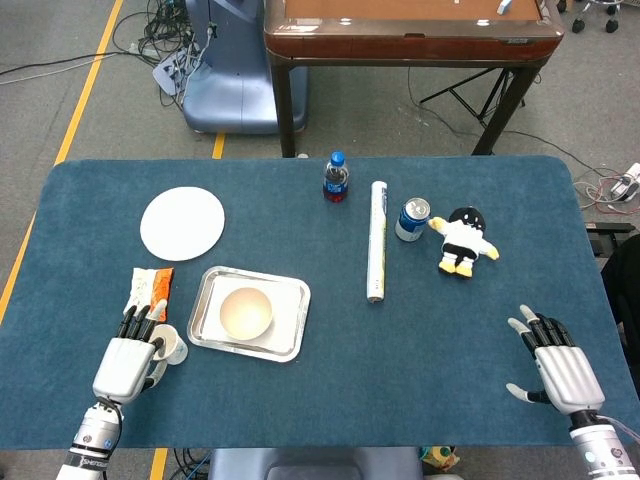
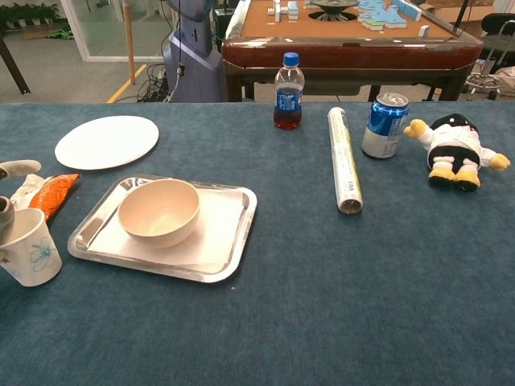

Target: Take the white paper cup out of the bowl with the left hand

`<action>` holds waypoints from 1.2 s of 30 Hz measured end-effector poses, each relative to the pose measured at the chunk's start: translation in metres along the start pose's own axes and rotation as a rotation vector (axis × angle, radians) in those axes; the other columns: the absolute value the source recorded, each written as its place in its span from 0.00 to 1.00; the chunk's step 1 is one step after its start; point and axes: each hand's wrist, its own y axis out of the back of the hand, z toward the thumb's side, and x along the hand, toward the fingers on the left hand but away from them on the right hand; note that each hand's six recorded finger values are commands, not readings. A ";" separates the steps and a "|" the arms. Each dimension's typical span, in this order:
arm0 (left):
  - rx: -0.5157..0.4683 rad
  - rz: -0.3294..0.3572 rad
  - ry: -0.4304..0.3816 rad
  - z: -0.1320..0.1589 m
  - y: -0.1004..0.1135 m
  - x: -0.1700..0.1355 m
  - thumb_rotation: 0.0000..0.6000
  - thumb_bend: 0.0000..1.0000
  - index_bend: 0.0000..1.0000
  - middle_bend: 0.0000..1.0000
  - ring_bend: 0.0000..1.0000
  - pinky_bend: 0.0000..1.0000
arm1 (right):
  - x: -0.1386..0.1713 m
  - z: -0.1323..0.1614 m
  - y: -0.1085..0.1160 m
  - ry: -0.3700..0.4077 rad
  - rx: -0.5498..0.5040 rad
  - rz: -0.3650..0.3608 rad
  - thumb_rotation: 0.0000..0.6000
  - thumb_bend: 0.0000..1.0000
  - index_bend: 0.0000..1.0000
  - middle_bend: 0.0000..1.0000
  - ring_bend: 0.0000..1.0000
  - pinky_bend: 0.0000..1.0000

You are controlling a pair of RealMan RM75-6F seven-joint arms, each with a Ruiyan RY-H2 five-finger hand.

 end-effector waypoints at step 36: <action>-0.087 0.062 0.092 -0.054 0.054 -0.054 1.00 0.32 0.19 0.00 0.00 0.00 | 0.006 -0.001 0.012 -0.028 0.043 -0.094 1.00 0.20 0.00 0.00 0.00 0.00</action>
